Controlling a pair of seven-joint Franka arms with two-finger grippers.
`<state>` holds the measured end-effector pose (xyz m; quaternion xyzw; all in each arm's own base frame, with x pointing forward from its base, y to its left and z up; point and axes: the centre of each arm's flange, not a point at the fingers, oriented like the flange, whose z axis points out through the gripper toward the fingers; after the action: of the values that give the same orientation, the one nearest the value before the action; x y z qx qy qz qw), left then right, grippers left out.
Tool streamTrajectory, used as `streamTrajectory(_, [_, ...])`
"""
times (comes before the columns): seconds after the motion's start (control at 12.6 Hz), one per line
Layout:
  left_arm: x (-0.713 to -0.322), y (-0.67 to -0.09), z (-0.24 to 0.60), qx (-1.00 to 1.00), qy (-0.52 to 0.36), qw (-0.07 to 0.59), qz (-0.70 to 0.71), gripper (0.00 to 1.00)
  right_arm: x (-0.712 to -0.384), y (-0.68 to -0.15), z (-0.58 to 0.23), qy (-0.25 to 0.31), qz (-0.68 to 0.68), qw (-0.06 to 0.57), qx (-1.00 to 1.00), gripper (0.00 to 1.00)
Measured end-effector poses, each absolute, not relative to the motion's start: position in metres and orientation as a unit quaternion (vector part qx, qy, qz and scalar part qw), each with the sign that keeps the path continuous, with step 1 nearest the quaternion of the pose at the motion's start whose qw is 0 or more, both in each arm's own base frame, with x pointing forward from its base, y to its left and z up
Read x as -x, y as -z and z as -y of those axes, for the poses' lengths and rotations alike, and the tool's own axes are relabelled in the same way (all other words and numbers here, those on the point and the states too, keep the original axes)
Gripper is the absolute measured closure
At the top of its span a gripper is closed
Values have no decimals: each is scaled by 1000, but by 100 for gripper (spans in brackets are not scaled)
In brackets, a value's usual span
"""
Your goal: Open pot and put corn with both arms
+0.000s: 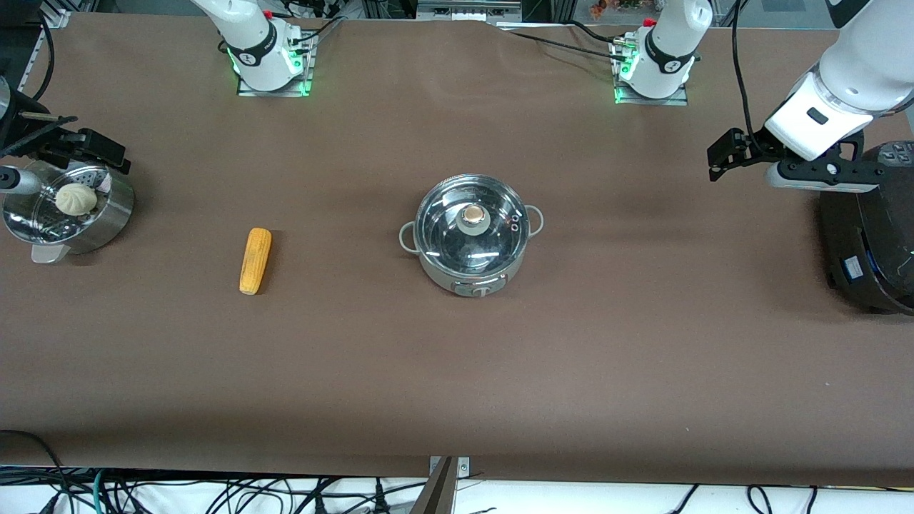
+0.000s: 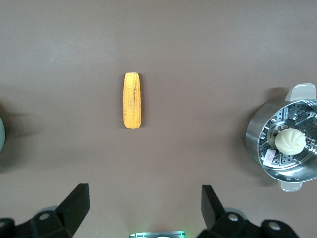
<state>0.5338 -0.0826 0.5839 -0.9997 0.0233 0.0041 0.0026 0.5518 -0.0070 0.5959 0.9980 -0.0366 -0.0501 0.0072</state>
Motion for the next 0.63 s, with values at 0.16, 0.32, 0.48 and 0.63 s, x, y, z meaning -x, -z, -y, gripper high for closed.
streamTrajectory(0.16, [-534,-584,82,1000,-5,3,-23,0,-552,-596,7,50,37,7,-998,0])
streamTrajectory(0.32, [-533,-583,82,1000,-7,3,-23,0,-552,-596,7,50,37,7,-998,0])
streamTrajectory(0.48, [-533,-583,81,1000,-8,3,-22,0,-552,-595,7,51,37,7,-998,0])
streamTrajectory(0.63, [-533,-583,81,1000,-9,3,-22,0,-552,-595,7,51,37,7,-998,0])
